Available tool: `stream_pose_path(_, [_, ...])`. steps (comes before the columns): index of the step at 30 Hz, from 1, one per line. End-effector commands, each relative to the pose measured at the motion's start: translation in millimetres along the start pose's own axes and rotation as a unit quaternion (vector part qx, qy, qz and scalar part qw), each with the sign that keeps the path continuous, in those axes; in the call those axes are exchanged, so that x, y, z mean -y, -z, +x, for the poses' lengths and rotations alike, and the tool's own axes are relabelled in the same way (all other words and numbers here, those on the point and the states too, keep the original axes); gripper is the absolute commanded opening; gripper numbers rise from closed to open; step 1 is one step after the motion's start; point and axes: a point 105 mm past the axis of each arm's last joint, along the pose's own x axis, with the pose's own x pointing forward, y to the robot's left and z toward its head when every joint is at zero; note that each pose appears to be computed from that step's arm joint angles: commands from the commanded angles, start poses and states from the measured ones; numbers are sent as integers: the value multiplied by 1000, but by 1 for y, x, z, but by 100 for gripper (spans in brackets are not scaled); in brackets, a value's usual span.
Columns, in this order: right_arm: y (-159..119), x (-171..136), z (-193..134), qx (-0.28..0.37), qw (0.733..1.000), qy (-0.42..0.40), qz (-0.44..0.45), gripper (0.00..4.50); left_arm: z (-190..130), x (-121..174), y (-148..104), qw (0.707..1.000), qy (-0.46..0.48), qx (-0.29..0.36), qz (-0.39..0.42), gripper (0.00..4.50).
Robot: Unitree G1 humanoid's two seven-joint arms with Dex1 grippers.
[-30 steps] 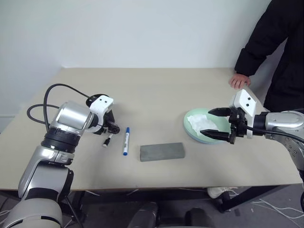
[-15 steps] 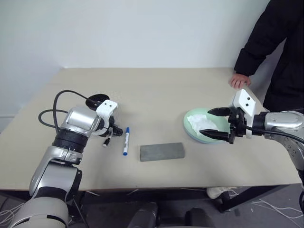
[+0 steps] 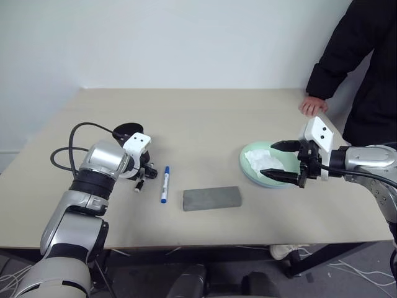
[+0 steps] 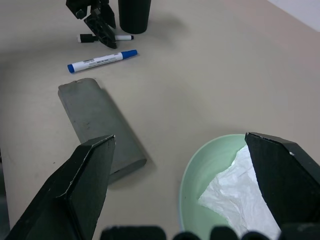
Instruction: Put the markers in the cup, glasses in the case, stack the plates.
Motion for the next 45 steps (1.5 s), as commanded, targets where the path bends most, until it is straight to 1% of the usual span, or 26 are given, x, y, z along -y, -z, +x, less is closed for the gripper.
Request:
stream_pose_path(1, [-14, 3, -5, 17, 999, 13, -25, 450, -5, -4, -8, 1000, -7, 15, 4, 380])
stream_pose_path(5, [-14, 3, -5, 17, 999, 12, -25, 450, -2, -4, -2, 1000, -4, 6, 2, 380])
stream_pose_path(8, [-15, 3, -5, 16, 999, 13, -26, 450, -1, -3, 2, 1000, 1, 1, 5, 329])
stream_pose_path(17, [-16, 4, -5, 17, 999, 14, -26, 450, 1, -4, 11, 1000, 4, -21, 1, 23])
stream_pose_path(18, [-16, 5, -5, 18, 999, 15, -27, 450, 2, -4, 13, 1000, 3, -25, 2, 2])
stream_pose_path(26, [-16, 4, -5, 17, 999, 14, -28, 450, -4, 5, 13, 999, 26, -22, 43, 2])
stream_pose_path(36, [-15, 4, -4, 15, 999, 11, -30, 450, -40, 23, 16, 988, 71, -23, 136, 2])
stream_pose_path(39, [-15, 4, -4, 15, 999, 11, -30, 450, -58, 35, 6, 982, 100, 10, 162, 2])
stream_pose_path(42, [-15, 4, -4, 15, 999, 10, -31, 450, -77, 48, -9, 973, 133, 57, 179, 2])
stream_pose_path(43, [-15, 3, -4, 15, 999, 9, -31, 450, -81, 50, -17, 970, 135, 81, 183, 2])
stream_pose_path(45, [-15, 3, -3, 16, 999, 8, -31, 450, -91, 52, -46, 961, 143, 166, 170, 2])
